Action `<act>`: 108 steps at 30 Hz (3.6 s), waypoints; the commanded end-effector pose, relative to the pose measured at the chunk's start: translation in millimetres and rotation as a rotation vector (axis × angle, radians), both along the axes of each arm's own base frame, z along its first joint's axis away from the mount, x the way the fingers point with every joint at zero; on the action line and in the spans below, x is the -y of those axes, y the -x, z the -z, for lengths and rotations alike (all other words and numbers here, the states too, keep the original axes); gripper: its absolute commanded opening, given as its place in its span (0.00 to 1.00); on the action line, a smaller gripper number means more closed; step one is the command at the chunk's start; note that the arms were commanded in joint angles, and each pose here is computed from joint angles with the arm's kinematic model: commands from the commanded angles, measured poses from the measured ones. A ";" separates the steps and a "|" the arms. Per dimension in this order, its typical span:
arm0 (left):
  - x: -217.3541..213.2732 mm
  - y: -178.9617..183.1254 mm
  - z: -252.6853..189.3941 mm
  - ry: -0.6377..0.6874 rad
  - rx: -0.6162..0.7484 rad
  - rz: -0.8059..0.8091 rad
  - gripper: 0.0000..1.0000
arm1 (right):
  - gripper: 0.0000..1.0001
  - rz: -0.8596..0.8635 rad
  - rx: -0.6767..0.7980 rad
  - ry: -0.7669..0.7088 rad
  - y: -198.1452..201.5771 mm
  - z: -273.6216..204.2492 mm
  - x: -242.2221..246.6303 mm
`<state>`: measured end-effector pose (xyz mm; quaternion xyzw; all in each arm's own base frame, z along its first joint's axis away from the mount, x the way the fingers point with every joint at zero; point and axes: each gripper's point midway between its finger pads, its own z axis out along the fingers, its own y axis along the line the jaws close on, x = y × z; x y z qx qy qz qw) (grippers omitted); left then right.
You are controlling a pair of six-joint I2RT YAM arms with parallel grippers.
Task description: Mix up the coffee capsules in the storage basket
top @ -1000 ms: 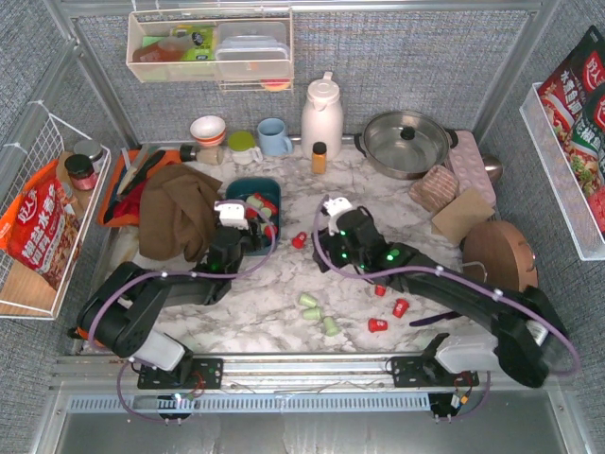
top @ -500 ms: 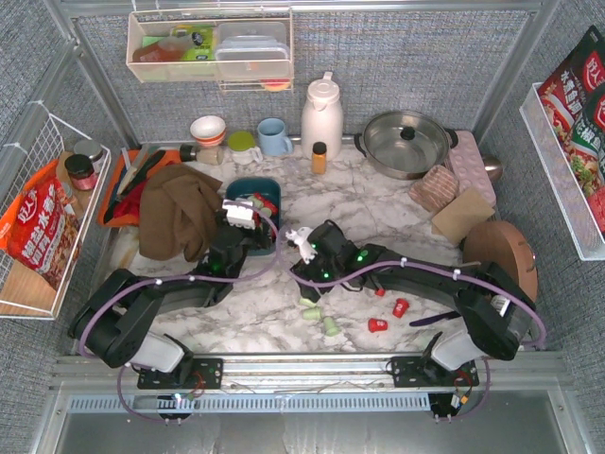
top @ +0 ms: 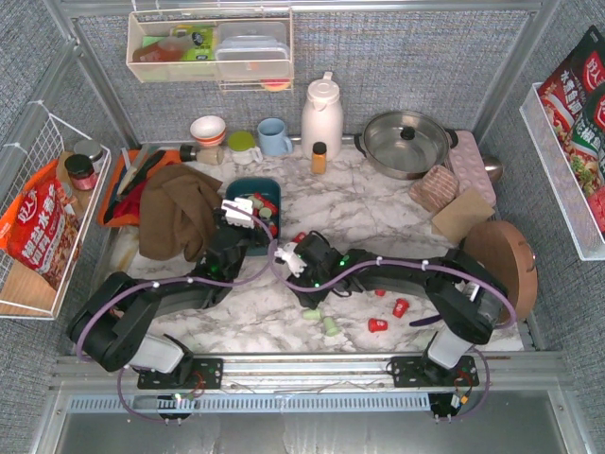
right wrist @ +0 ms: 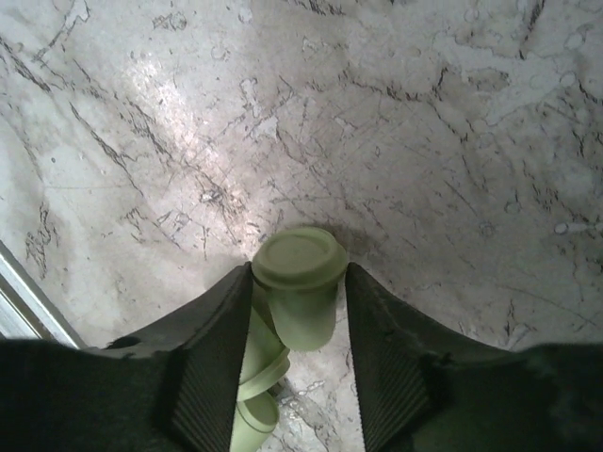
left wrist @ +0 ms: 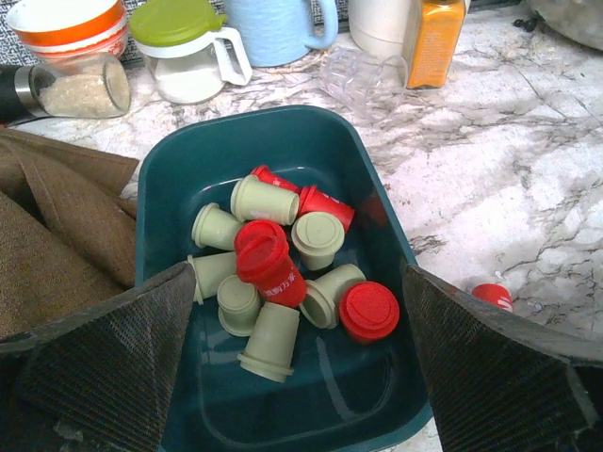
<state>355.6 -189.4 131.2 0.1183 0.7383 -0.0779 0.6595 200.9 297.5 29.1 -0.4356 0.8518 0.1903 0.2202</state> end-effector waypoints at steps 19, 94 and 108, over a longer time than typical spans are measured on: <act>60.9 24.9 -27.6 0.036 0.142 0.382 0.99 | 0.29 0.234 0.238 -0.252 -42.4 -99.0 20.0; 10.4 -4.4 -20.7 0.049 0.089 0.048 0.14 | 0.56 0.536 0.243 -0.510 -62.3 -162.0 81.9; -25.6 -4.9 31.2 0.094 -0.146 -0.173 0.70 | 0.62 -0.107 0.115 -0.190 6.3 -75.7 10.2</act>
